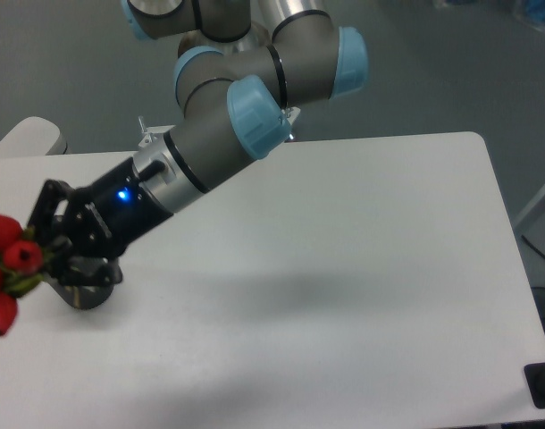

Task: Insert the flowers into the vase
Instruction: 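Carry the red tulips over to the black cylindrical vase, then lower the tulip stems down into the vase opening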

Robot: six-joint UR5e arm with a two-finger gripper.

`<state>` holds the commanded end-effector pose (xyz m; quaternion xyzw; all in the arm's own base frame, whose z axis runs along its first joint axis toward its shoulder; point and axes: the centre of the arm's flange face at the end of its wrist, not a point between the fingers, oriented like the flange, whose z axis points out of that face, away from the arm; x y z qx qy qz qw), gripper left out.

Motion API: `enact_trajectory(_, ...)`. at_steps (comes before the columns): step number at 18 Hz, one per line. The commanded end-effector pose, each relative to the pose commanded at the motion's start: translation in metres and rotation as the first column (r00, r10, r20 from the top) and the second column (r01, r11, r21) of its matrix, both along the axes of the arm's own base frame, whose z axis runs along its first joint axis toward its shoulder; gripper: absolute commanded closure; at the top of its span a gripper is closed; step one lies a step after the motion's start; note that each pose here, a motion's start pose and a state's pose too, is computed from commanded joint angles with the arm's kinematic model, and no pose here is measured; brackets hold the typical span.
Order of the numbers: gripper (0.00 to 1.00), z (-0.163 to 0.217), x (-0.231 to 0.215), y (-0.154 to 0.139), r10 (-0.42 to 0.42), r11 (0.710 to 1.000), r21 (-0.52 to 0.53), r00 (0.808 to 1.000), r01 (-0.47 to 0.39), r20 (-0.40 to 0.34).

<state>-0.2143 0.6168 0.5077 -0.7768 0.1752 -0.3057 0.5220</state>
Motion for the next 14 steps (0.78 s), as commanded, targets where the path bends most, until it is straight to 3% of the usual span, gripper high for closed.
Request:
enact_trajectory(3,1.0,-0.006,0.007,-0.005,-0.018,1.0,0.01,0.999,0.017,0.027)
enact_trajectory(7,0.99,-0.021,0.037,-0.028,-0.061,0.996,0.064,0.998,0.063,-0.033)
enact_trajectory(11,0.97,-0.041,0.053,-0.048,-0.072,0.995,0.065,0.997,0.074,-0.039)
enact_trajectory(14,0.96,-0.042,0.058,-0.048,-0.082,0.993,0.08,0.995,0.086,-0.055)
